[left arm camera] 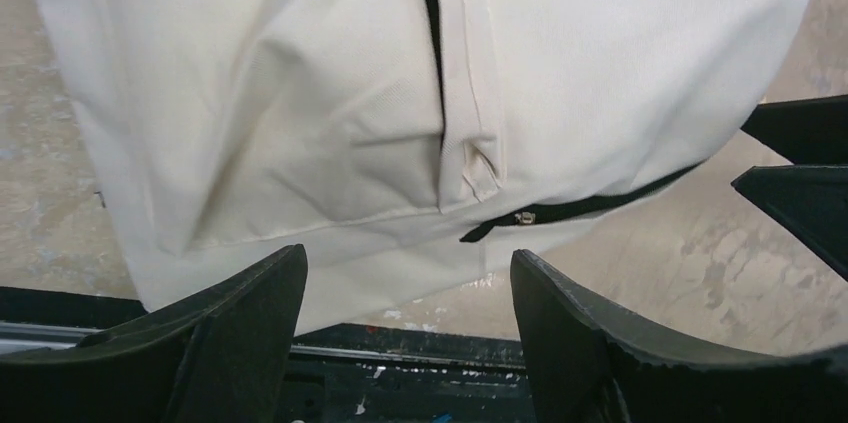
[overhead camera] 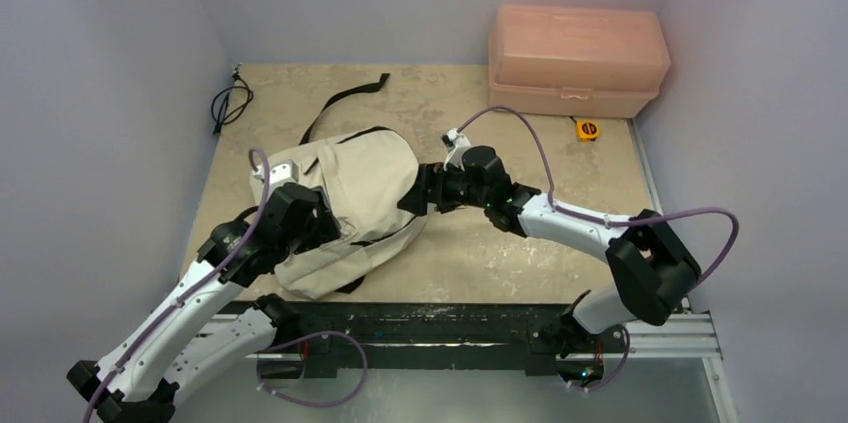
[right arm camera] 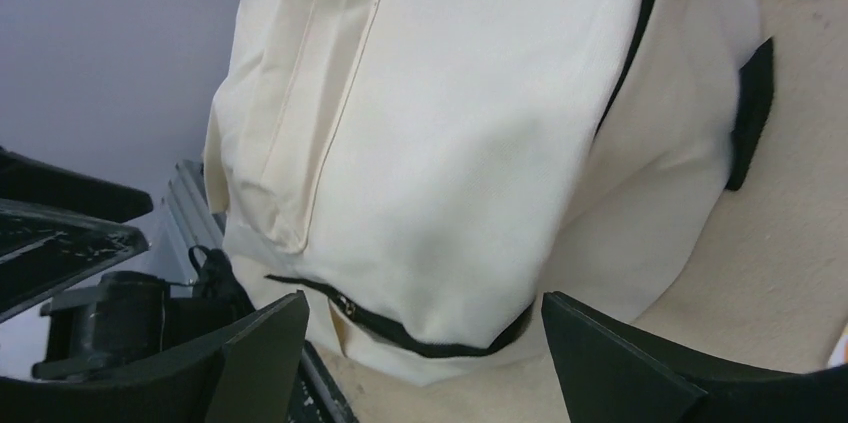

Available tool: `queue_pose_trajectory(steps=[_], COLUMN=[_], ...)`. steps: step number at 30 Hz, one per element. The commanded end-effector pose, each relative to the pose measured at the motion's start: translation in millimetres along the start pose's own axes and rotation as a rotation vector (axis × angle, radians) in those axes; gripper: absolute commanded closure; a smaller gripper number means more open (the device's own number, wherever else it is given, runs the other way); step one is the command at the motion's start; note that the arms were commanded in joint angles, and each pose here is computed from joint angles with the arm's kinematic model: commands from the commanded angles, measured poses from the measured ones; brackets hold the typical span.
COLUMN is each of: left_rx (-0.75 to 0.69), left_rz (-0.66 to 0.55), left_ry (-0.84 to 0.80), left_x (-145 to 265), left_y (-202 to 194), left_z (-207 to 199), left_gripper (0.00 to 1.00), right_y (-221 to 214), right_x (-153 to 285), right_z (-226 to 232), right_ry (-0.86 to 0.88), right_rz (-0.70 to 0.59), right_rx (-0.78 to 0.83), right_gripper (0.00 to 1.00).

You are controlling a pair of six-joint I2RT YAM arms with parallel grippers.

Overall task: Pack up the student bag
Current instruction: Zip the student bag at the center of the board.

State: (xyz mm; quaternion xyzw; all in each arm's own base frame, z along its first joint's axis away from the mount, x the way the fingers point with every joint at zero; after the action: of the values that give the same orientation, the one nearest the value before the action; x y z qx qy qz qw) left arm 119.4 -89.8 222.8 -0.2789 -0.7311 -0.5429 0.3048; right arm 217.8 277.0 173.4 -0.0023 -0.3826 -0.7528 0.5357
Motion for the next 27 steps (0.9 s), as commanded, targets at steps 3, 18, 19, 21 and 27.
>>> queue_pose_trajectory(steps=[3, 18, 19, 21, 27], left_rx=[0.078, 0.130, 0.127, 0.119, 0.107], left_rz=[-0.127, -0.009, -0.008, -0.002, -0.026], left_ry=[0.125, 0.138, 0.158, 0.209, 0.244], left_x=[12, -75, -81, -93, -115], left_y=[27, 26, 27, 29, 49], left_z=[23, 3, 3, 5, 4], left_gripper=[0.23, 0.50, 0.52, 0.53, 0.54], right_y=[42, 60, 53, 36, -31], right_x=[-13, -58, -56, -49, -15], right_z=[-7, -43, -46, -52, -47], right_ry=[-0.046, -0.162, -0.152, -0.141, -0.069], right_rz=[-0.052, -0.018, -0.007, 0.021, 0.095], right_rx=[0.068, 0.118, 0.108, 0.079, 0.010], right_gripper=[0.02, 0.80, 0.89, 1.00, 1.00])
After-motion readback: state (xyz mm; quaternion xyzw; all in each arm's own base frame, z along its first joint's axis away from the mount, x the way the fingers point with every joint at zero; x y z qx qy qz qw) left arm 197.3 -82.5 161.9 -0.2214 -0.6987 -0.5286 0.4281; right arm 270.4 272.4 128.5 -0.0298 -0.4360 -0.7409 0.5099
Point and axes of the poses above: each gripper's point midway between its finger pads, its own x axis back along the fingers, its own z axis along the line the jaws close on, y = z × x, the point moved 8 cm from there along x, back along the fingers, and after that the axes turned 6 degrees about -x, right-handed, at the moved point
